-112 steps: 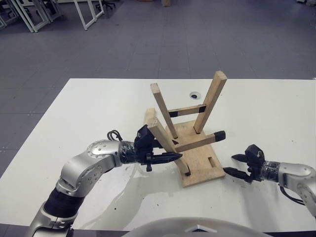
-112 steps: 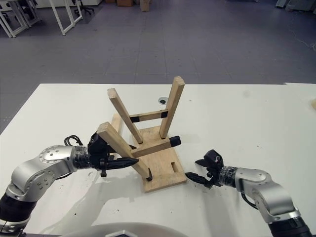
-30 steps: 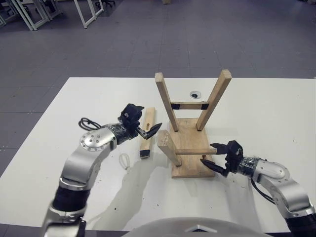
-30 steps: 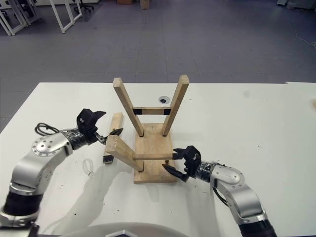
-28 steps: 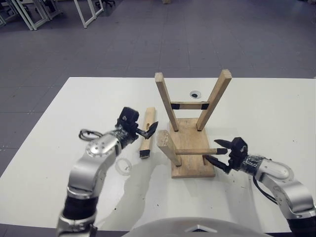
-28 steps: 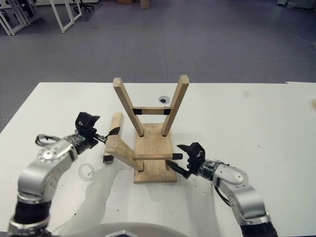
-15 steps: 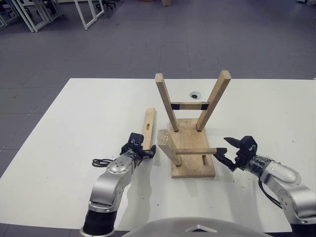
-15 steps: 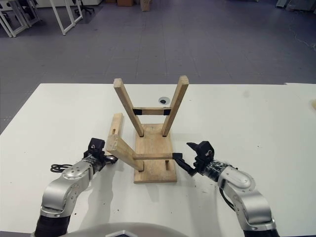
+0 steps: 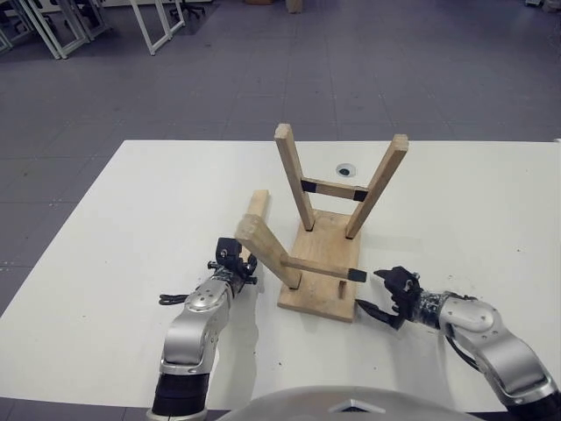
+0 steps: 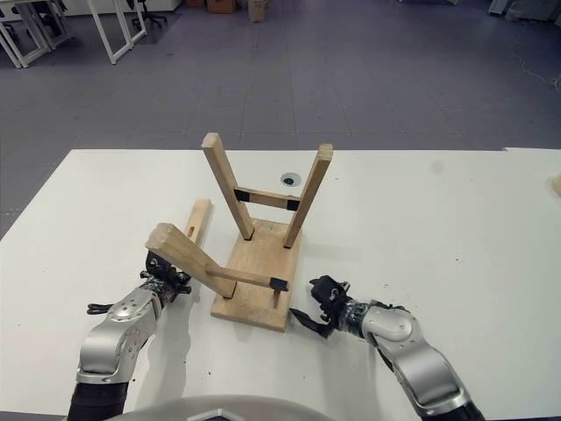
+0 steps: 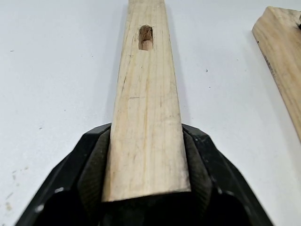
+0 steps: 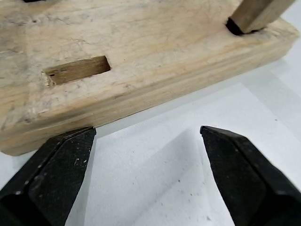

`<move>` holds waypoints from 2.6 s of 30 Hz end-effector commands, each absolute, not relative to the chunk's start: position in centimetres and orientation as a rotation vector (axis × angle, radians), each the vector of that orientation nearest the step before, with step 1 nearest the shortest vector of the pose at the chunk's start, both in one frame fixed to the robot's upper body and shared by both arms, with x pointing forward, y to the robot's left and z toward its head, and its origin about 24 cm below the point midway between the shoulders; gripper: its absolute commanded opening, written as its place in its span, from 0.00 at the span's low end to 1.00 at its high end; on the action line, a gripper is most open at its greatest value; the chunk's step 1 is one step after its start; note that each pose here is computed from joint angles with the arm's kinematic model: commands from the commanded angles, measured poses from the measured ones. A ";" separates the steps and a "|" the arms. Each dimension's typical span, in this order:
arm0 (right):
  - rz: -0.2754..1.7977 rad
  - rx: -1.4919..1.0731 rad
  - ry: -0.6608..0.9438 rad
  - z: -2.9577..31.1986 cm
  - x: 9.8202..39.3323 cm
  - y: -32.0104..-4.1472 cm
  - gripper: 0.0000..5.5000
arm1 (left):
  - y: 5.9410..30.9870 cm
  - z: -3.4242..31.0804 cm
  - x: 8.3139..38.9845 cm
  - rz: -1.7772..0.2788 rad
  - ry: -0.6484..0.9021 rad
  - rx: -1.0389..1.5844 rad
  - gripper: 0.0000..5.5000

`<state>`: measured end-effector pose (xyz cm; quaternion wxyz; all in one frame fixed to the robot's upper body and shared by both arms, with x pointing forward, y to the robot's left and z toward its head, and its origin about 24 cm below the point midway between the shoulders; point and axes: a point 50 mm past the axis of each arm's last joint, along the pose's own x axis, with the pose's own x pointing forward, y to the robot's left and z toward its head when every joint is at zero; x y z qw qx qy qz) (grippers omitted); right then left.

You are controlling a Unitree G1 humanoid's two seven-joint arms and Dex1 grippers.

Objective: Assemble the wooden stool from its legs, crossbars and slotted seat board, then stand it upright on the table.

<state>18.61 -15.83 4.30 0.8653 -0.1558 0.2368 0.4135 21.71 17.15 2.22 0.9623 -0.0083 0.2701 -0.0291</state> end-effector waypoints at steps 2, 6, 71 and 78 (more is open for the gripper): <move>0.712 -0.261 0.417 6.2 20.7 -17.3 0.75 | 18.9 3.8 23.0 0.028 0.444 -0.040 0.37; 0.648 -0.046 0.362 10.4 21.9 -20.6 0.75 | 21.8 9.5 24.4 -0.022 0.126 -0.167 0.37; 1.132 -0.083 0.143 12.5 18.4 -21.0 0.37 | 21.1 20.6 26.9 -0.828 -0.094 -0.653 0.85; 1.279 -0.151 0.024 10.0 16.9 -19.6 0.37 | 21.0 19.9 27.1 -0.801 -0.068 -0.659 0.85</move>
